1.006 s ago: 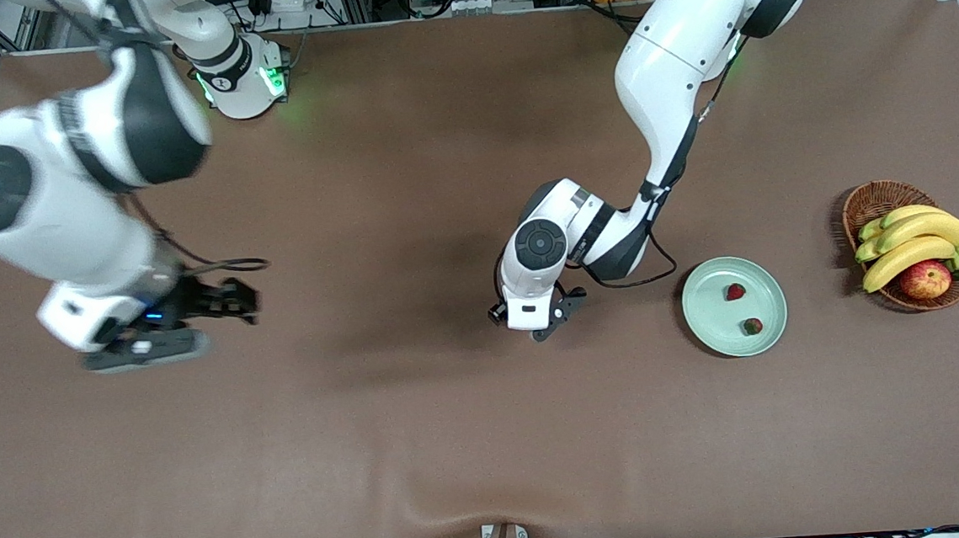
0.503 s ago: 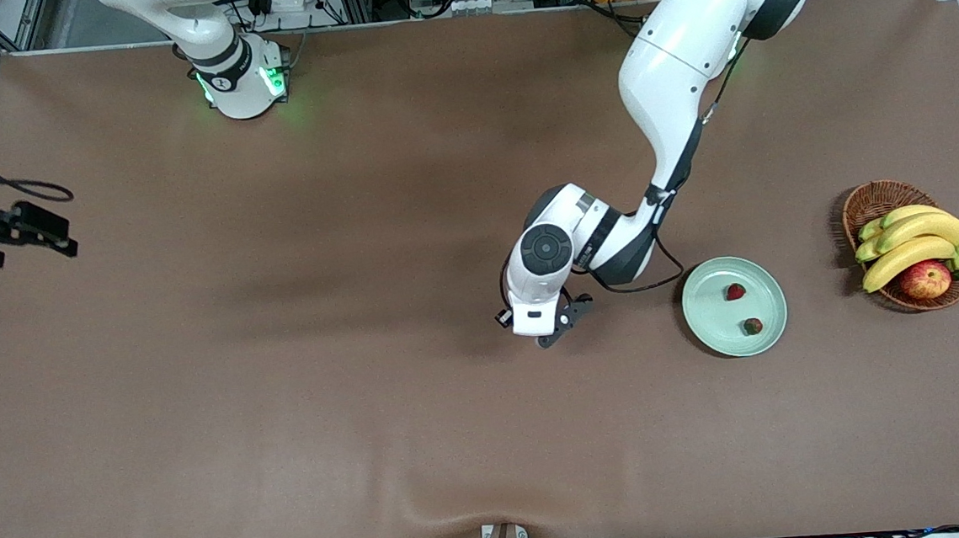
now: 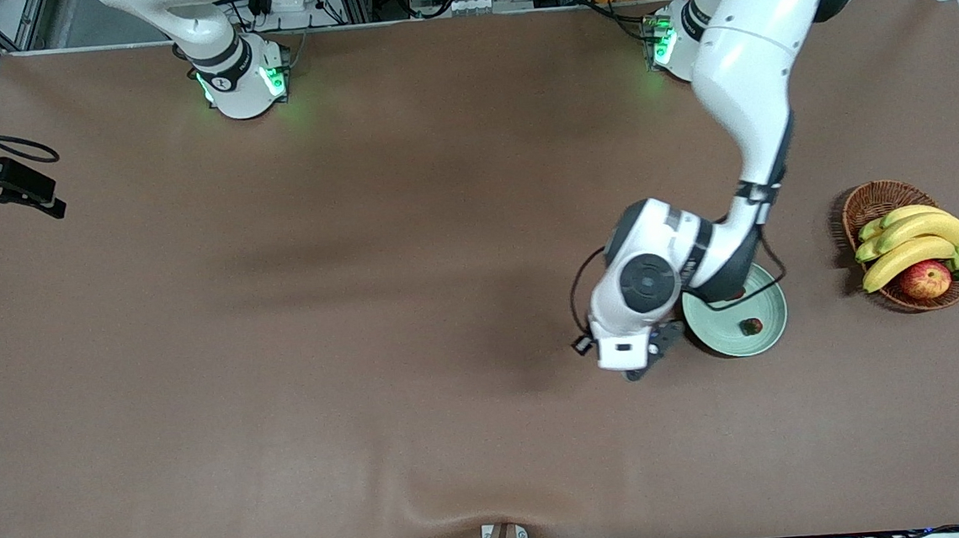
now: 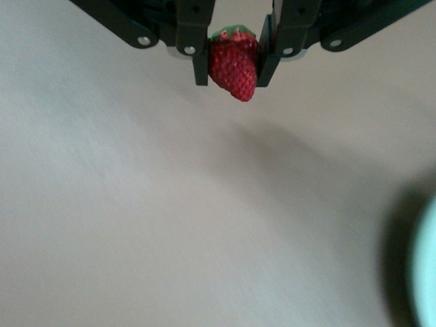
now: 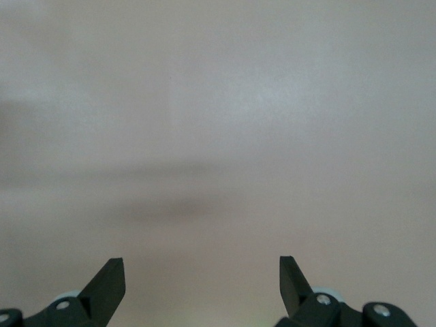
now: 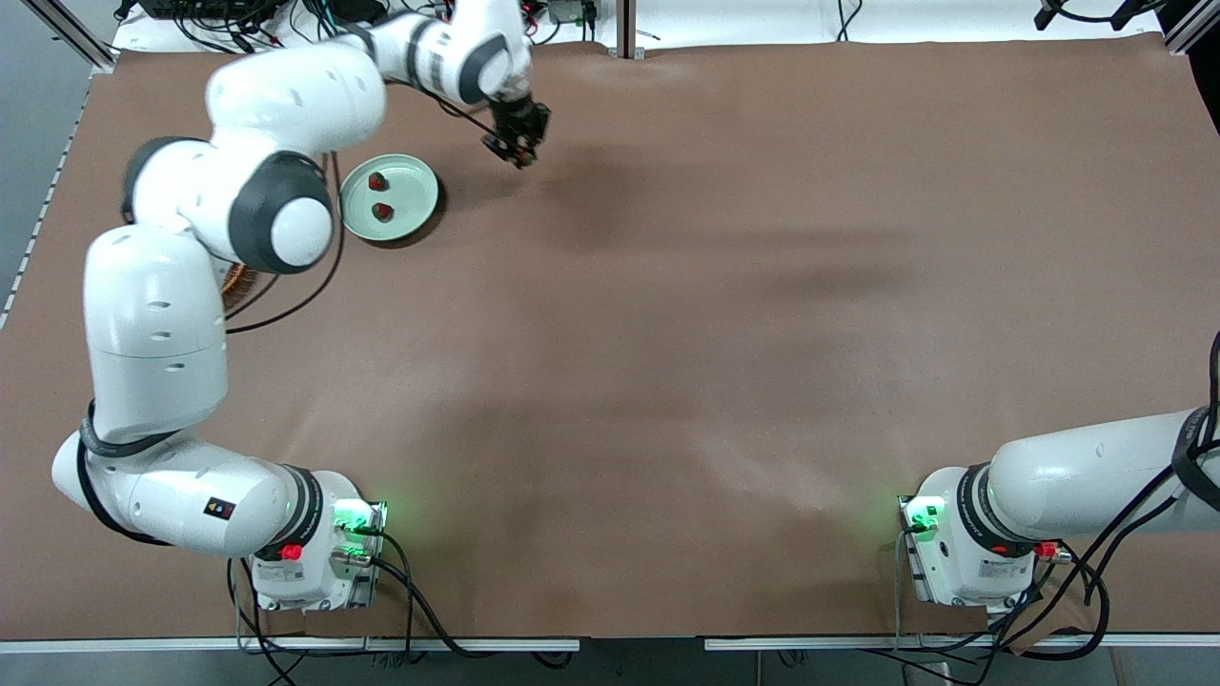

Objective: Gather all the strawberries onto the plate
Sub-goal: 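Lower the strawberry onto the plate and open the left gripper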

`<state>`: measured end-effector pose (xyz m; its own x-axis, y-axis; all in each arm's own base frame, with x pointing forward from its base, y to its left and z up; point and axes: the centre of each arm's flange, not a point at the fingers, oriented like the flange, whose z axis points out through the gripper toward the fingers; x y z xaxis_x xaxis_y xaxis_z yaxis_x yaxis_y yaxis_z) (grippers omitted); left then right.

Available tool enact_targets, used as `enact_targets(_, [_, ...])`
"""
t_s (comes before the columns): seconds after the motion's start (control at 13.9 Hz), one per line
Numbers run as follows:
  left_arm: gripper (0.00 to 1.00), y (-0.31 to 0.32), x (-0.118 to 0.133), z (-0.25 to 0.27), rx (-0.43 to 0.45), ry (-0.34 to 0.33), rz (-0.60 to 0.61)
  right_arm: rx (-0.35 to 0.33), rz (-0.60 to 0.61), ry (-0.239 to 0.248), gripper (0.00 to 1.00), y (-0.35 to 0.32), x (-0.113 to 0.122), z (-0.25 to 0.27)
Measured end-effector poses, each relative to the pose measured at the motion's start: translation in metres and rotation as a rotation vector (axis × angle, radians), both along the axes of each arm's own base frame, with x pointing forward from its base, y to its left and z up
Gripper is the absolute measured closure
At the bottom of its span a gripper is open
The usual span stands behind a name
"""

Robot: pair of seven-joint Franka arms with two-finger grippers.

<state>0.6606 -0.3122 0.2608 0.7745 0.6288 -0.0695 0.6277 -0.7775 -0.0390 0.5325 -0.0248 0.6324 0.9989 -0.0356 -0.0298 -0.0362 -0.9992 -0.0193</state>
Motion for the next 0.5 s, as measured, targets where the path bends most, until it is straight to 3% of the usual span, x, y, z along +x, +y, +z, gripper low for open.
enact_targets(0.29, [0.68,0.074,0.019,0.027,0.006,0.052,-0.128,0.006,-0.023,0.043,0.0,-0.021,-0.007,-0.004])
enact_targets(0.5, [0.68,0.13,0.025,0.017,-0.013,0.091,-0.201,0.007,-0.021,0.052,0.0,-0.021,-0.008,-0.004])
